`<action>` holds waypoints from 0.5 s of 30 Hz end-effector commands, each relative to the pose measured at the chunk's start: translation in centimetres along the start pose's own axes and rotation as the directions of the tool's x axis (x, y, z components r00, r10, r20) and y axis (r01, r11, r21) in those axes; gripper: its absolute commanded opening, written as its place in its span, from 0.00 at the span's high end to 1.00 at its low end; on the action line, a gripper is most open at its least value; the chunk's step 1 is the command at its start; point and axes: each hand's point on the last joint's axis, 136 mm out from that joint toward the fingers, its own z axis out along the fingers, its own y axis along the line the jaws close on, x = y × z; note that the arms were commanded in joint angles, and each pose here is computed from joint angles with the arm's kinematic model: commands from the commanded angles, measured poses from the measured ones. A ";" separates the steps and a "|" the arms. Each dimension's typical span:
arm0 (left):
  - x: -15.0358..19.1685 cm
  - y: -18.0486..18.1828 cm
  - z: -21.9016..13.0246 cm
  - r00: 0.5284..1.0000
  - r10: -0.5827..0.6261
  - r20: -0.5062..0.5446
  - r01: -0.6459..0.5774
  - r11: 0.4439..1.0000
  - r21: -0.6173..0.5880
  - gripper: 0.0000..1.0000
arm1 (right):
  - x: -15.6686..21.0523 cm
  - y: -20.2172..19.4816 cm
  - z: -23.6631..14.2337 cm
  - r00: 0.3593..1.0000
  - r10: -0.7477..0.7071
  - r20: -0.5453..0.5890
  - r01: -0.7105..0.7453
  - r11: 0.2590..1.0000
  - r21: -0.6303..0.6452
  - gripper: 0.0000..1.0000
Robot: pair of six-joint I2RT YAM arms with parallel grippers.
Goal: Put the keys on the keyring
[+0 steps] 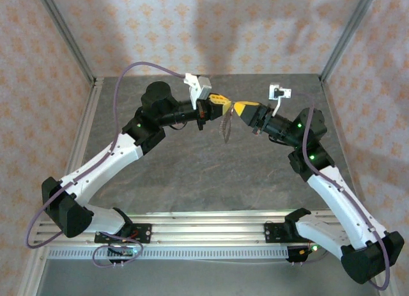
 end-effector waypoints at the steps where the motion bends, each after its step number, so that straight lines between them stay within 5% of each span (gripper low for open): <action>1: -2.1 -0.9 0.1 0.997 0.055 0.045 -0.056 0.998 0.019 1.00 | -1.9 2.1 -0.2 0.997 -0.068 0.047 0.070 0.997 -0.043 1.00; 15: -2.0 -1.4 0.4 0.998 0.057 0.040 -0.058 0.997 0.040 1.00 | -2.0 1.6 0.0 0.996 -0.074 0.054 0.075 0.997 -0.019 1.00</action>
